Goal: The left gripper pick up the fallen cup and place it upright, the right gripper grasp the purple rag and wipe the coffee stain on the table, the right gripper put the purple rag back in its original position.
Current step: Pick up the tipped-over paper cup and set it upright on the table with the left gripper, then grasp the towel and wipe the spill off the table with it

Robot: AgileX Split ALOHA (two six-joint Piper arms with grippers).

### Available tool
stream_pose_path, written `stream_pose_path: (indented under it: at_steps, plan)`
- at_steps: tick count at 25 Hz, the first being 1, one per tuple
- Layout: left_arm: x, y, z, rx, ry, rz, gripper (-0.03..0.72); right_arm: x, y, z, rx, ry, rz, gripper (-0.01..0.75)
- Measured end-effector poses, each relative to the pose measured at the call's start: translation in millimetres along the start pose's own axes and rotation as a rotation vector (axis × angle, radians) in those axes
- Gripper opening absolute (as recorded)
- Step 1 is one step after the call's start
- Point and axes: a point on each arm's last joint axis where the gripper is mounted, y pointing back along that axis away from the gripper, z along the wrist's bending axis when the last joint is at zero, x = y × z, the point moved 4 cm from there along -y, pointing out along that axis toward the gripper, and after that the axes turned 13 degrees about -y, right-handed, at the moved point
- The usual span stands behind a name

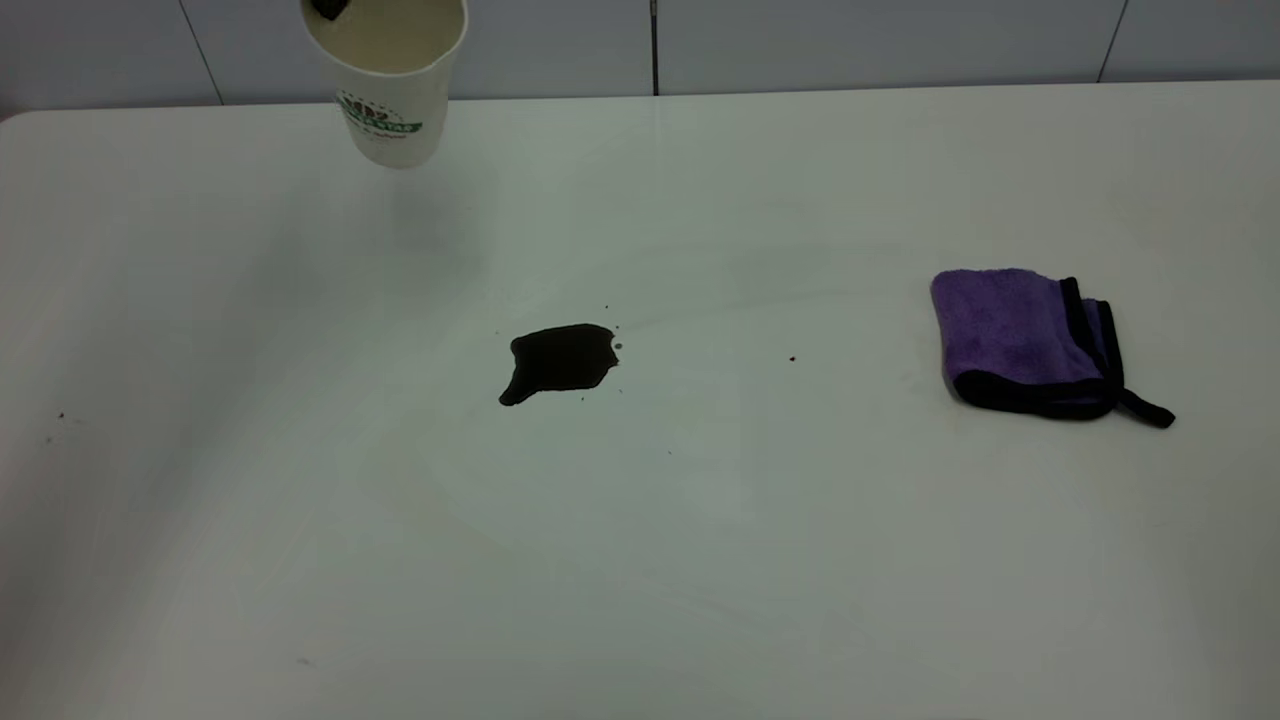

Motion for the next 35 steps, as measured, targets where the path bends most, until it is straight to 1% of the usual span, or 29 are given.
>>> stream_pose_path:
  at_steps: [3, 5, 7, 10, 14, 18, 21, 24, 27, 28, 31, 33, 34, 35]
  plan:
    - [6.4, -6.7, 6.5, 0.138, 0.078, -0.038, 0.007, 0.0, 0.0, 0.0, 0.0, 0.0, 0.0, 0.592]
    - [10.8, -12.2, 14.0, 0.2, 0.125, -0.065, 0.007, 0.0, 0.0, 0.0, 0.0, 0.0, 0.0, 0.592]
    - [18.5, -21.9, 23.5, 0.254, 0.197, -0.076, 0.007, 0.0, 0.0, 0.0, 0.0, 0.0, 0.0, 0.592]
    - [32.5, -41.2, 34.8, 0.31, 0.278, -0.068, 0.007, 0.0, 0.0, 0.0, 0.0, 0.0, 0.0, 0.592]
    - [49.7, -66.8, 41.4, 0.348, 0.34, -0.035, 0.008, 0.0, 0.0, 0.0, 0.0, 0.0, 0.0, 0.592]
    - [58.6, -82.9, 38.3, 0.367, 0.355, -0.001, 0.019, 0.0, 0.0, 0.0, 0.0, 0.0, 0.0, 0.592]
    - [63.0, -94.4, 35.3, 0.373, 0.365, 0.014, 0.047, 0.0, 0.0, 0.0, 0.0, 0.0, 0.0, 0.592]
    - [65.0, -101.6, 32.3, 0.383, 0.379, 0.02, 0.098, 0.0, 0.0, 0.0, 0.0, 0.0, 0.0, 0.59]
    - [64.6, -103.7, 31.6, 0.387, 0.385, 0.015, 0.195, 0.0, 0.0, 0.0, 0.0, 0.0, 0.0, 0.59]
    - [64.0, -103.2, 32.0, 0.385, 0.383, 0.01, 0.247, 0.0, 0.0, 0.0, 0.0, 0.0, 0.0, 0.59]
    - [58.6, -91.4, 36.9, 0.374, 0.373, -0.016, 0.443, 0.0, 0.0, 0.0, 0.0, 0.0, 0.0, 0.59]
    - [52.5, -73.3, 41.9, 0.365, 0.359, -0.038, 0.6, 0.0, 0.0, 0.0, 0.0, 0.0, 0.0, 0.588]
    - [48.2, -60.5, 45.4, 0.358, 0.352, -0.057, 0.659, 0.0, 0.0, 0.0, 0.0, 0.0, 0.0, 0.588]
    - [44.2, -46.0, 48.5, 0.354, 0.342, -0.074, 0.689, 0.0, 0.0, 0.0, 0.0, 0.0, 0.0, 0.588]
